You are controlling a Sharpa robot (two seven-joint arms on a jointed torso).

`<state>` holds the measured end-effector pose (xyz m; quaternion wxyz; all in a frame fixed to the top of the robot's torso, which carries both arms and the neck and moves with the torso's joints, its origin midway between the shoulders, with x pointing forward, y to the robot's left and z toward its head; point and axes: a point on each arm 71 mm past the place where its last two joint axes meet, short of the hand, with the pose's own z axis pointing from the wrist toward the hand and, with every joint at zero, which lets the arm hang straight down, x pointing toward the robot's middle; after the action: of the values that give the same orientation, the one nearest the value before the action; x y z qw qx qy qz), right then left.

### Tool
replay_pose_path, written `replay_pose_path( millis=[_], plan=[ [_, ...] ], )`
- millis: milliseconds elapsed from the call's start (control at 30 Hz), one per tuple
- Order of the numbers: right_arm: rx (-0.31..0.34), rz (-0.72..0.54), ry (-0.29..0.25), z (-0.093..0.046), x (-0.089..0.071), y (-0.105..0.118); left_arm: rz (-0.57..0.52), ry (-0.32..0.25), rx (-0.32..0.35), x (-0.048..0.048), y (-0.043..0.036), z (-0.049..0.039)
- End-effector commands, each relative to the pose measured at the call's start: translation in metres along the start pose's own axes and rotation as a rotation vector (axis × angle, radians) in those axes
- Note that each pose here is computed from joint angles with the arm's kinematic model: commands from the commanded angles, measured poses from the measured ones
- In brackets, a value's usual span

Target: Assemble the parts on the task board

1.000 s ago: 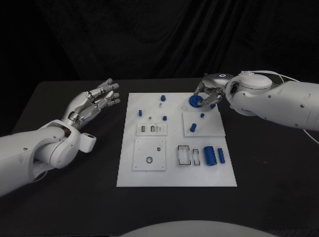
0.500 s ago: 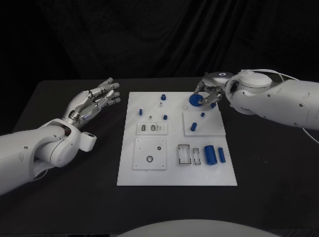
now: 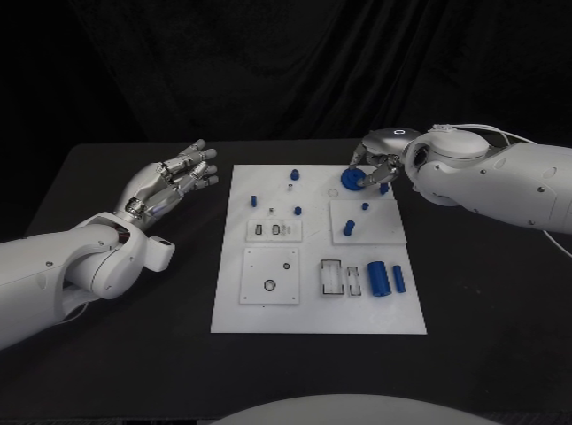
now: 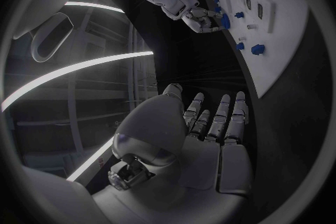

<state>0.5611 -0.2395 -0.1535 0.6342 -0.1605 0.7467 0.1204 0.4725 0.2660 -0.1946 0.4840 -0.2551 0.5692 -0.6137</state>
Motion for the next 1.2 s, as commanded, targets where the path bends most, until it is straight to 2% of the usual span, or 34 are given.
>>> replay_pose_path(
  millis=[33,167,400,667,1000,1200],
  plan=[
    [-0.015,-0.025,0.000,-0.003,0.006,0.001,-0.006,0.016,0.022,0.0016,-0.0013,-0.0006],
    [-0.031,-0.022,-0.011,-0.005,0.005,0.005,-0.006,0.015,0.022,0.0010,-0.0014,-0.0012],
    [-0.083,-0.017,-0.053,-0.009,-0.007,0.018,-0.003,0.012,0.022,-0.0002,-0.0013,-0.0019],
    [-0.134,-0.018,-0.068,-0.009,-0.017,0.034,-0.004,0.013,0.023,0.0003,-0.0008,-0.0013],
    [-0.180,-0.026,-0.053,0.001,-0.020,0.054,-0.005,0.016,0.023,0.0018,-0.0004,0.0000],
    [-0.203,-0.037,-0.043,0.013,-0.022,0.070,-0.007,0.019,0.022,0.0033,-0.0001,0.0013]
  ],
)
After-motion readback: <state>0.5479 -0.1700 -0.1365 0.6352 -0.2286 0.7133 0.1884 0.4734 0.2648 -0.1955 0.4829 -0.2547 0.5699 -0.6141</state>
